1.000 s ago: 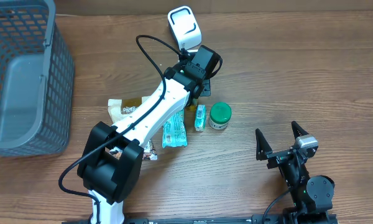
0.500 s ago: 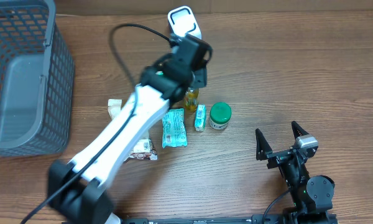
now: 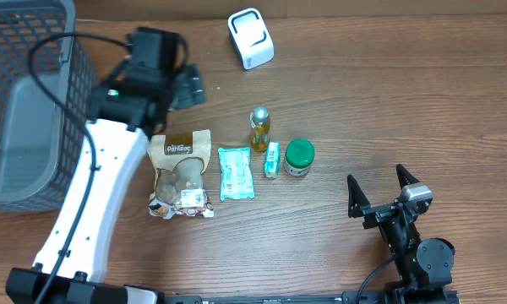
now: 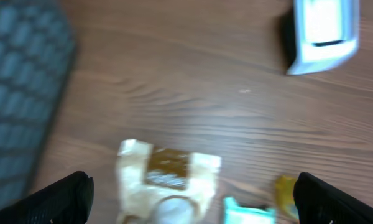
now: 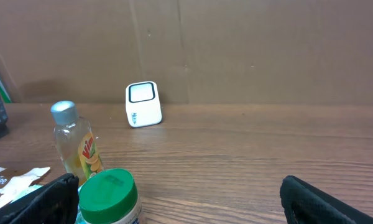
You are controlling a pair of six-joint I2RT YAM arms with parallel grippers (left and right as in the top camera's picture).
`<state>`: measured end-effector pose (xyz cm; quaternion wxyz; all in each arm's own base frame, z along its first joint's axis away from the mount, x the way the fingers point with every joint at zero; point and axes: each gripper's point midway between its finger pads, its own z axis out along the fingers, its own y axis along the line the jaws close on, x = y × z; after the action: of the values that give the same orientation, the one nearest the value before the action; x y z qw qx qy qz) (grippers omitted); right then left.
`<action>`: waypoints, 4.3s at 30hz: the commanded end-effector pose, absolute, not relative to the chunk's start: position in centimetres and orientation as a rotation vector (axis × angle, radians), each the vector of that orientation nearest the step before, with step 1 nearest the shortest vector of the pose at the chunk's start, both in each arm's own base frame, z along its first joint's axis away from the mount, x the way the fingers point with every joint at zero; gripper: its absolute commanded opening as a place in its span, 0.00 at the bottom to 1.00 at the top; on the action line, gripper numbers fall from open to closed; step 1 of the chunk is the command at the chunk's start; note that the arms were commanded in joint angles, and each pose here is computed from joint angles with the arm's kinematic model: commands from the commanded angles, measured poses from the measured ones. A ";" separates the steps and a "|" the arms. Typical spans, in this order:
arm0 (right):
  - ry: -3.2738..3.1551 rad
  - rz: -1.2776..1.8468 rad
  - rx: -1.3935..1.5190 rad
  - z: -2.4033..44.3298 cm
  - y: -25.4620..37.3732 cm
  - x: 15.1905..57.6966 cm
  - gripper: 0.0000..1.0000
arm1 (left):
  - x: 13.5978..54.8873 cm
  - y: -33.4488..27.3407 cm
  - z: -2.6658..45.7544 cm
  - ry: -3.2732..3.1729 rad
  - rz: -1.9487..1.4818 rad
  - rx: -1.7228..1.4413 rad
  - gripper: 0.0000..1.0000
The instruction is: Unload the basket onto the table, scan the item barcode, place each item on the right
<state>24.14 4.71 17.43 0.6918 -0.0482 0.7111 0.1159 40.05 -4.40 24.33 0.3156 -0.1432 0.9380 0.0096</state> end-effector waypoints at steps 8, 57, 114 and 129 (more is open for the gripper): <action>1.587 0.248 -0.098 17.2 4.5 24.2 1.00 | 39.1 3.0 24.1 2.499 0.173 -0.472 1.00; 1.587 0.248 -0.098 17.2 4.5 24.2 1.00 | 37.7 4.6 23.2 2.553 0.209 -0.522 0.99; 1.587 0.248 -0.098 17.2 4.5 24.2 1.00 | 37.7 4.6 23.2 2.553 0.209 -0.522 0.99; 1.587 0.248 -0.098 17.2 4.5 24.2 1.00 | 37.7 4.6 23.2 2.553 0.209 -0.522 0.99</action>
<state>24.14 4.71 17.44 0.6919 -0.0482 0.7110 0.1159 37.72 4.51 22.92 0.2582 -0.2046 0.9416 0.0696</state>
